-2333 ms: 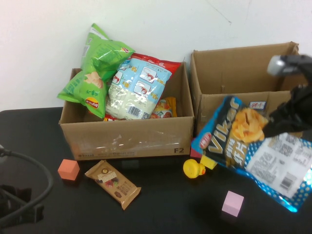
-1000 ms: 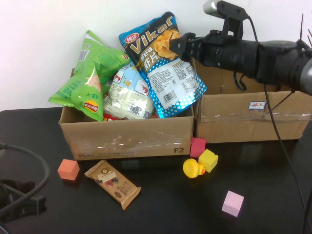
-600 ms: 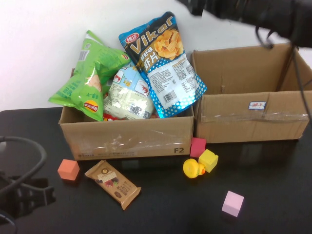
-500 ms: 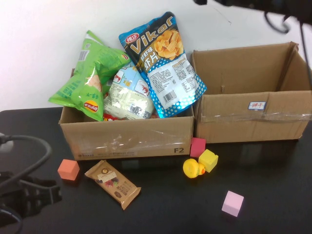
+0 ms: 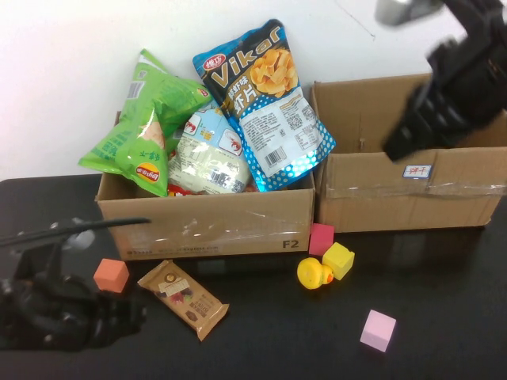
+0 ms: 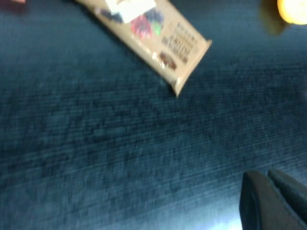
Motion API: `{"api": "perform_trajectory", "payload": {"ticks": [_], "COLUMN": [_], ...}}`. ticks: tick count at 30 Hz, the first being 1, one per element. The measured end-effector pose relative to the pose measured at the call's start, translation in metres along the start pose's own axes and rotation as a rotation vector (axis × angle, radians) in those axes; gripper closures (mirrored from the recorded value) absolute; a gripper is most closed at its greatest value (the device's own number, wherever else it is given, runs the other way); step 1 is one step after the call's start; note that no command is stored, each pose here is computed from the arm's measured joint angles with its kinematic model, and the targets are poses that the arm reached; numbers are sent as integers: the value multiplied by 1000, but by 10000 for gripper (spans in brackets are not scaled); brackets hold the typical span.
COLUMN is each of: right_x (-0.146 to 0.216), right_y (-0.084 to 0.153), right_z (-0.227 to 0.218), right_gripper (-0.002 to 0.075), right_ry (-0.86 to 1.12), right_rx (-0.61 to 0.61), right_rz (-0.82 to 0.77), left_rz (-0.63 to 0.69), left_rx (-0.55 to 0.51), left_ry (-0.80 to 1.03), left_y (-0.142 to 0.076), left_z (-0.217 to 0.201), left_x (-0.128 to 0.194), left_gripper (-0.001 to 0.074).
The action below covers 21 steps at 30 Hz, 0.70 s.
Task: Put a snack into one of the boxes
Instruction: Pick up the biscuit
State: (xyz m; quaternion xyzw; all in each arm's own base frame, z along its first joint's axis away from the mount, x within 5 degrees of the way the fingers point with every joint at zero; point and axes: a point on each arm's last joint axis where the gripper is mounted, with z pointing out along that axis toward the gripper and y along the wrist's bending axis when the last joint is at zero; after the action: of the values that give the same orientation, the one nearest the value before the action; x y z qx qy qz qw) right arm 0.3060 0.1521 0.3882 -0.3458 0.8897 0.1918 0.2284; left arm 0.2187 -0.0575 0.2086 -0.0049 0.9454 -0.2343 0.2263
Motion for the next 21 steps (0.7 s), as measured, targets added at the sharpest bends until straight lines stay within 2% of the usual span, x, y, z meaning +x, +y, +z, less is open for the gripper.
{"api": "perform_trajectory", "payload": {"ticks": [6, 11, 15, 21], "right_x": [44, 90, 132, 183], "right_y": [-13, -20, -19, -11], "right_z": [11, 12, 19, 30], "right_gripper": [718, 718, 719, 720], "right_ry": [163, 170, 179, 214], "right_rx": [284, 478, 551, 561], "right_rz": [109, 188, 243, 275], "left_rz": [96, 20, -31, 19], "left_rx": [-9, -44, -78, -123], "left_ry": [-62, -97, -80, -25], "left_y": [-26, -36, -33, -28], "left_z": [24, 48, 72, 105], "left_x": [-12, -13, -24, -37], "left_gripper": [736, 736, 736, 736]}}
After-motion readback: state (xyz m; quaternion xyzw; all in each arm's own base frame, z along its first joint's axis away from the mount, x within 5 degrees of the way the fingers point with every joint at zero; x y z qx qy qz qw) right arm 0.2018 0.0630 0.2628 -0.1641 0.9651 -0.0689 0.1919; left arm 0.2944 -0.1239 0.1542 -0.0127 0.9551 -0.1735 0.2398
